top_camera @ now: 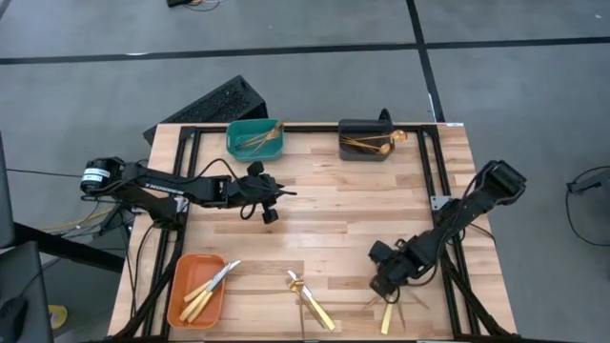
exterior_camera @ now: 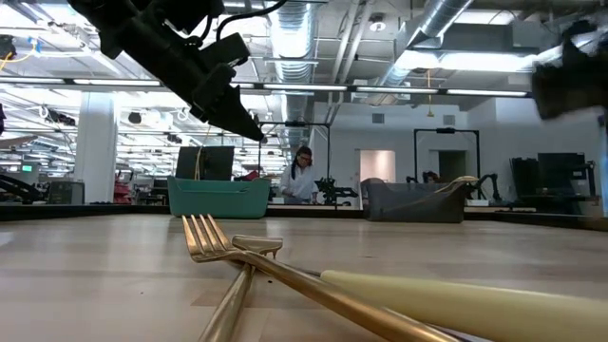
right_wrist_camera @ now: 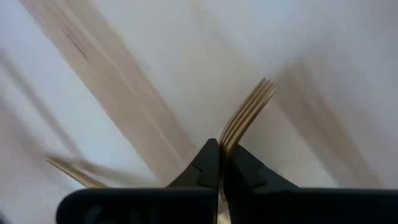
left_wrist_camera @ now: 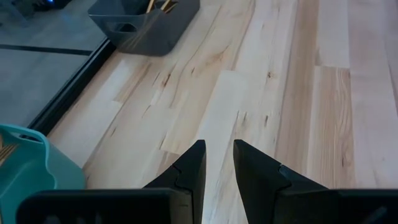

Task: Sort silverware by color (type)
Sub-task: Put the gold fork into the green bin

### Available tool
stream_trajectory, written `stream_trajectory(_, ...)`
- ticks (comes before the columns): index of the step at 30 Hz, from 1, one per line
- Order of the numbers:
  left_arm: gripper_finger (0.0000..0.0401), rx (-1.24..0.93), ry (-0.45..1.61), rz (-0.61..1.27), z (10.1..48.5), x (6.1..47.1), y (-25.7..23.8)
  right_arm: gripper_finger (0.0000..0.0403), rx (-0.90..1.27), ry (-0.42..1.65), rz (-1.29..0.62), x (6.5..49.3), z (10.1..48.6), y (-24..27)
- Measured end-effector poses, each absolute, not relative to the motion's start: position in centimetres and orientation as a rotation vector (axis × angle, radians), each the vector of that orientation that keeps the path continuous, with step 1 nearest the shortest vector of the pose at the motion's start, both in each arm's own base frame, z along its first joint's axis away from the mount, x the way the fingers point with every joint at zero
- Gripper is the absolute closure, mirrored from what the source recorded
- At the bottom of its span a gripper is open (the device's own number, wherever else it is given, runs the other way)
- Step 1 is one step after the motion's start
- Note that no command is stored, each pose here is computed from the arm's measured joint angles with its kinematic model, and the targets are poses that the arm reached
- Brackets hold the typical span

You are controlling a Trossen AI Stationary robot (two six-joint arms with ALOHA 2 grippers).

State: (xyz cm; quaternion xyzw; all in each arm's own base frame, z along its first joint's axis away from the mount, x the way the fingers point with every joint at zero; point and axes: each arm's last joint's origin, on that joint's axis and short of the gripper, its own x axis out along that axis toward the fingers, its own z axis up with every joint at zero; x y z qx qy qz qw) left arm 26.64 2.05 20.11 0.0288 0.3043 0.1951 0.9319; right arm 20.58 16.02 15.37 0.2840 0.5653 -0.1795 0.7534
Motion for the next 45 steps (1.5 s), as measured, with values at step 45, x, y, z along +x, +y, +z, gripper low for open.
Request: stream_trajectory(45,0.0236,0.068,0.137,0.057,22.6,30.1,-2.1,0.0374,-0.048,-0.198,0.107,27.3,25.5,2.4)
